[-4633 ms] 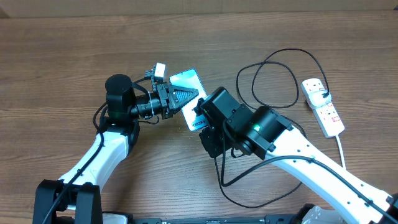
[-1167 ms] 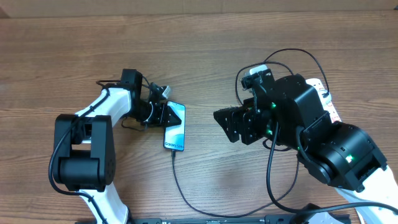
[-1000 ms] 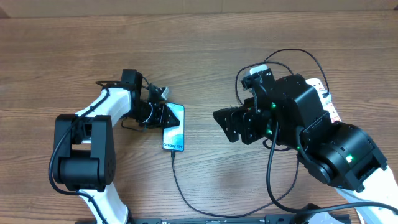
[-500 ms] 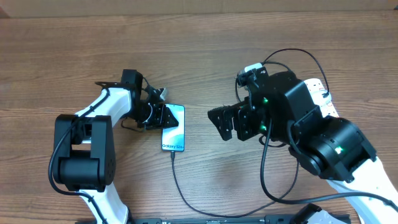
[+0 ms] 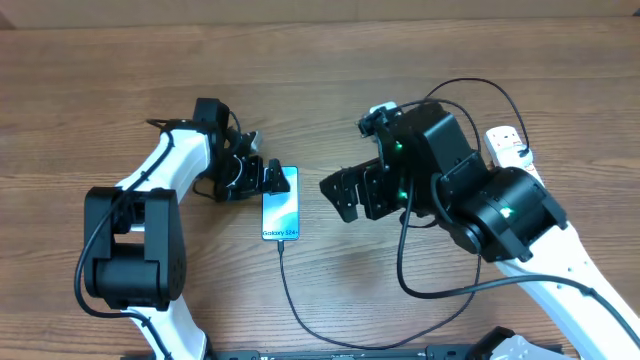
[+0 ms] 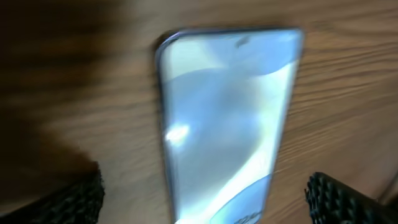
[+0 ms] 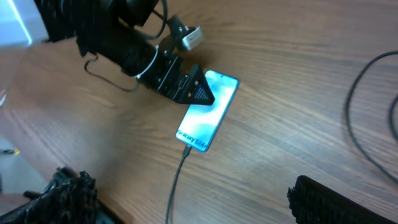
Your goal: Plug charger to phone and switch on socket
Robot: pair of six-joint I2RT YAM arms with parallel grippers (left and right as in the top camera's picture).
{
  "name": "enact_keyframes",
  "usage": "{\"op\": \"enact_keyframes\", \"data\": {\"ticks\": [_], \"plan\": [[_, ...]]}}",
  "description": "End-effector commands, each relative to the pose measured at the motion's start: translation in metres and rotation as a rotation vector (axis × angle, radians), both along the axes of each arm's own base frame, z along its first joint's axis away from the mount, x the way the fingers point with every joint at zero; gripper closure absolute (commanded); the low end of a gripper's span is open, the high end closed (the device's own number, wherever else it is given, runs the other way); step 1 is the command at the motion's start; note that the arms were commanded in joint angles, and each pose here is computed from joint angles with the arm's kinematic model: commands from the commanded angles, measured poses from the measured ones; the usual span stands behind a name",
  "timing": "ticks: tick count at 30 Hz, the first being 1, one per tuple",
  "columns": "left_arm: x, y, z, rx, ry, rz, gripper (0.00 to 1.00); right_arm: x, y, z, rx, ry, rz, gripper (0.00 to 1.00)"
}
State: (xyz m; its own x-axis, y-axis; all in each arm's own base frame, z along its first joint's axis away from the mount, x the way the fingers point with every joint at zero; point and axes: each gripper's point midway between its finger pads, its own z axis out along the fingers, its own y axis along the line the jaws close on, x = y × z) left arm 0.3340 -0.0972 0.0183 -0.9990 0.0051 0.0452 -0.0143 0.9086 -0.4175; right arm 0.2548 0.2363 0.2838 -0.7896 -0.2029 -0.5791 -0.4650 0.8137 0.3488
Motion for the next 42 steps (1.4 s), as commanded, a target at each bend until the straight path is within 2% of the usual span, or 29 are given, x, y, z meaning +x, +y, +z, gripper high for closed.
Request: {"op": "enact_keyframes", "data": {"ticks": [1, 2, 5, 9, 10, 14, 17, 19, 23, 33, 38, 42], "plan": [[0.007, 0.027, 0.004, 0.165, 0.012, 0.007, 0.0, -0.002, 0.013, 0.012, 0.069, 0.008, 0.048, 0.0], [0.01, 0.031, 0.015, 0.187, 0.007, 0.007, 0.0, -0.001, 0.014, 0.011, 0.068, 0.007, 0.048, 0.0], [0.023, 0.037, 0.062, 0.224, -0.065, 0.035, 0.0, 0.0, 0.012, 0.008, 0.054, 0.011, 0.038, 0.38], [0.041, 0.033, 0.152, 0.197, -0.29, 0.077, 0.0, 0.003, -0.006, -0.004, -0.014, 0.049, -0.056, 0.72], [0.041, 0.031, 0.176, 0.188, -0.356, 0.086, 0.0, 0.005, -0.016, -0.009, -0.04, 0.067, -0.116, 0.79], [0.017, 0.031, 0.258, 0.16, -0.584, 0.127, 0.0, 0.009, -0.058, -0.026, -0.138, 0.14, -0.355, 0.91], [-0.014, 0.035, 0.293, 0.169, -0.675, 0.142, 0.0, 0.013, -0.091, -0.035, -0.179, 0.197, -0.513, 0.96], [-0.043, 0.046, 0.31, 0.227, -0.713, 0.182, 0.0, 0.018, -0.127, -0.039, -0.197, 0.241, -0.661, 0.96], [-0.078, 0.052, 0.324, 0.256, -0.764, 0.214, 0.0, 0.029, -0.179, -0.042, -0.197, 0.275, -0.838, 0.96], [-0.125, 0.079, 0.305, 0.303, -0.783, 0.372, 0.0, 0.04, -0.29, -0.068, -0.196, 0.41, -1.205, 0.96], [-0.139, 0.097, 0.29, 0.358, -0.753, 0.494, 0.0, 0.043, -0.324, -0.103, -0.234, 0.544, -1.27, 0.96], [-0.144, 0.103, 0.282, 0.397, -0.718, 0.503, 0.0, 0.053, -0.338, -0.129, -0.193, 0.624, -1.256, 0.96]]}}
